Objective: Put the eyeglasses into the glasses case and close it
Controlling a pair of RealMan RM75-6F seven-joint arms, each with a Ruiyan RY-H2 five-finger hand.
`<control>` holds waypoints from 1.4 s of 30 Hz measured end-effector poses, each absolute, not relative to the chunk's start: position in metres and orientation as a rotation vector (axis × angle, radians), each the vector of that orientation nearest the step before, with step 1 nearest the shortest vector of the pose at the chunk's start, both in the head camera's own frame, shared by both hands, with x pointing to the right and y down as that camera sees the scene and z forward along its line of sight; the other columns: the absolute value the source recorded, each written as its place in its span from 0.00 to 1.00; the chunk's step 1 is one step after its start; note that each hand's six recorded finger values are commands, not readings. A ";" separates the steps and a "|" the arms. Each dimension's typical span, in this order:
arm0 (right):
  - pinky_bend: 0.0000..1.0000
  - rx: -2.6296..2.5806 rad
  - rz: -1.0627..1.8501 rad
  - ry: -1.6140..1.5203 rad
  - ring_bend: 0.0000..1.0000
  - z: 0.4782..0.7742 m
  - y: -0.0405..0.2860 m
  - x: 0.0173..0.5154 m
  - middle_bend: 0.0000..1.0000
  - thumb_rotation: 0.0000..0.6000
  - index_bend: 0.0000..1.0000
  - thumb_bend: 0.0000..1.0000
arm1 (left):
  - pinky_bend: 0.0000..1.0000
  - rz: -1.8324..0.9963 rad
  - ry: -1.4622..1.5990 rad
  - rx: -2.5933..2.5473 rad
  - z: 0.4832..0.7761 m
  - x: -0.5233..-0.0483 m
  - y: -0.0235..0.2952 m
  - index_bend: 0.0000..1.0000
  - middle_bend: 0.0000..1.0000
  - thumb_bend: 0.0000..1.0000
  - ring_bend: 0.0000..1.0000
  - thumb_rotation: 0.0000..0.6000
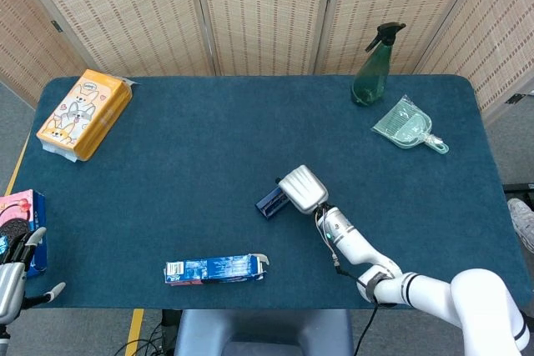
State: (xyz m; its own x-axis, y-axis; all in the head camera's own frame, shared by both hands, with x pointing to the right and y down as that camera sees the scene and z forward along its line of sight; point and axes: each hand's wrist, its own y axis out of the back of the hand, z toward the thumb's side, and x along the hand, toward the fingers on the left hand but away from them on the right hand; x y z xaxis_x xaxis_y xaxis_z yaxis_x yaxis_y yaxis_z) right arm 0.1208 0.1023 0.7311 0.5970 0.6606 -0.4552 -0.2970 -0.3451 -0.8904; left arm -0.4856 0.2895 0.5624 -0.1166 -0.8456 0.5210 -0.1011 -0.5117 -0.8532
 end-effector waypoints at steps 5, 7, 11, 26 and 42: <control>1.00 -1.639 1.038 -0.295 1.00 0.740 0.100 0.114 1.00 1.00 0.35 0.45 | 0.28 -1.685 1.057 -1.587 0.562 -0.485 0.290 0.09 0.14 0.16 0.11 1.00; 1.00 -1.632 1.054 -0.287 1.00 0.744 0.099 0.112 1.00 1.00 0.29 0.45 | 0.28 -1.686 1.057 -1.587 0.562 -0.485 0.290 0.09 0.14 0.16 0.11 1.00; 1.00 -1.617 1.074 -0.289 1.00 0.750 0.096 0.109 1.00 1.00 0.19 0.45 | 0.28 -1.687 1.061 -1.582 0.560 -0.486 0.291 0.09 0.14 0.16 0.11 1.00; 1.00 -1.698 1.076 -0.270 1.00 0.729 0.089 0.127 0.99 1.00 0.17 0.37 | 0.28 -1.684 1.049 -1.590 0.561 -0.482 0.289 0.09 0.14 0.16 0.11 1.00; 1.00 -1.687 1.172 -0.162 1.00 0.755 0.094 0.112 1.00 1.00 0.47 0.39 | 0.28 -1.703 1.053 -1.586 0.562 -0.486 0.292 0.09 0.14 0.16 0.11 1.00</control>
State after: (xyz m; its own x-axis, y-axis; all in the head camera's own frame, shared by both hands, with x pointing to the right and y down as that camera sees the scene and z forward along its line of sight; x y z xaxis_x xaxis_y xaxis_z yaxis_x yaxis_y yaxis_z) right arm 0.1125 0.0936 0.7550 0.5155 0.5966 -0.6151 -0.4071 -0.4612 -0.7884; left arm -0.4862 0.2923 0.5624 -0.1259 -0.8387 0.5299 -0.0996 -0.5207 -0.8479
